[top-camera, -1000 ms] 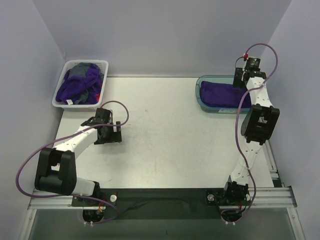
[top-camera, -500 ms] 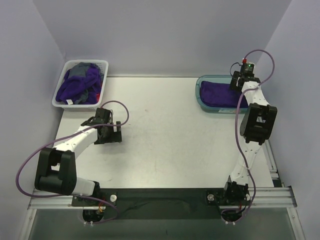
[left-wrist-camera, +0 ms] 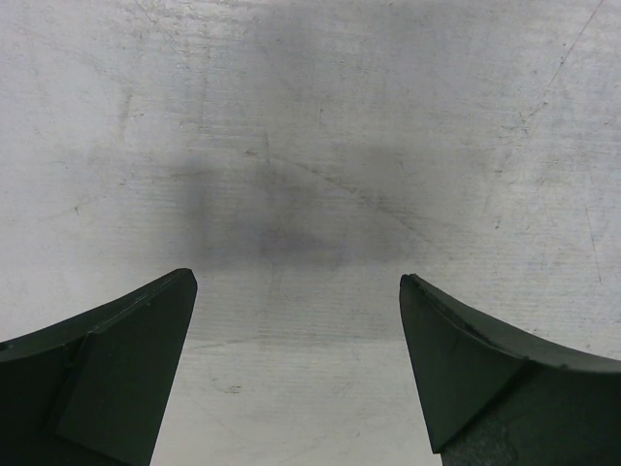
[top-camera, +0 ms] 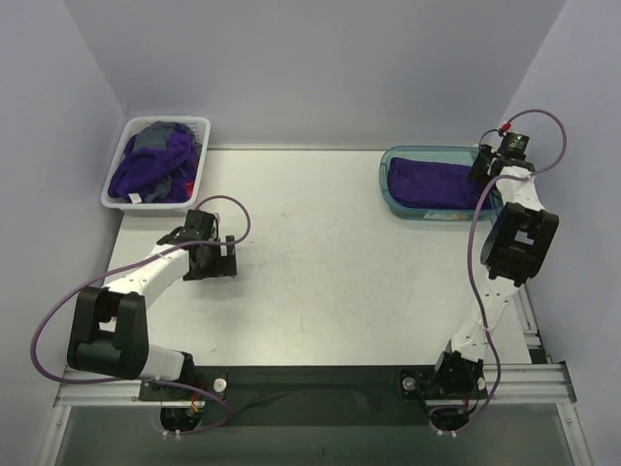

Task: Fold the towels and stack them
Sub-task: Neatly place the folded towel into the bin

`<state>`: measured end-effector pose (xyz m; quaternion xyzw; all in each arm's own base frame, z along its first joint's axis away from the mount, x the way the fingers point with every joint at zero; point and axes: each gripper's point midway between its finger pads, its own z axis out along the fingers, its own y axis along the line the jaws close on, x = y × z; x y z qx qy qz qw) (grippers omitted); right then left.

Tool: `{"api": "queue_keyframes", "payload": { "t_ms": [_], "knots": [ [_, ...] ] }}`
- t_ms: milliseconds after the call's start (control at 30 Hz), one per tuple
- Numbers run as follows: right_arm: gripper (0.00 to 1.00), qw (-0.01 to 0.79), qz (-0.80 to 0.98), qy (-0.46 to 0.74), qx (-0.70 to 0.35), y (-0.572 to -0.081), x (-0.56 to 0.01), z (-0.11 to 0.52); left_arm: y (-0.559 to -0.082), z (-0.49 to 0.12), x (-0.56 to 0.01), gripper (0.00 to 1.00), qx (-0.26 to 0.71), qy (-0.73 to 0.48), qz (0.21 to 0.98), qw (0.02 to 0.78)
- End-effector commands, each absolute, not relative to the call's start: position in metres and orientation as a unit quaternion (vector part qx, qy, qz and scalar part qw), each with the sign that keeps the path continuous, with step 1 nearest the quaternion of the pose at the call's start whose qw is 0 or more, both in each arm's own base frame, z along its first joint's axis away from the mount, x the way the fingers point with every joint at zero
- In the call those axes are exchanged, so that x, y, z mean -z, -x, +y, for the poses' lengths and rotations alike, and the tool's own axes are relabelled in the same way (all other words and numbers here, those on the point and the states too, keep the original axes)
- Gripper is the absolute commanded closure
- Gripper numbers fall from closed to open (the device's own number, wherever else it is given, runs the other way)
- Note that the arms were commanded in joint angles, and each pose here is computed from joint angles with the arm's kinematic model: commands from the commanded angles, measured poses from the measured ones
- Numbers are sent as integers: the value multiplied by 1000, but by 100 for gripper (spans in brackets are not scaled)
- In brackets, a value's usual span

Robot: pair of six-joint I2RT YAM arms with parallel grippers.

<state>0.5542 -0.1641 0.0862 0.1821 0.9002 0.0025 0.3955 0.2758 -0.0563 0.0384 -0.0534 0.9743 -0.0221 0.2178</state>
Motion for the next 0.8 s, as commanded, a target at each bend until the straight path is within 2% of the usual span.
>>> {"api": "queue_keyframes", "payload": {
  "t_ms": [0,767],
  "knots": [
    [60,439,883,-168,-17,-561,-129,-168,-295,-61,-51,3,38,49,968,245],
    [62,415,877,-236,-42,-584,-80,-199,-291,-61,-36,3,32,45,975,217]
  ]
}}
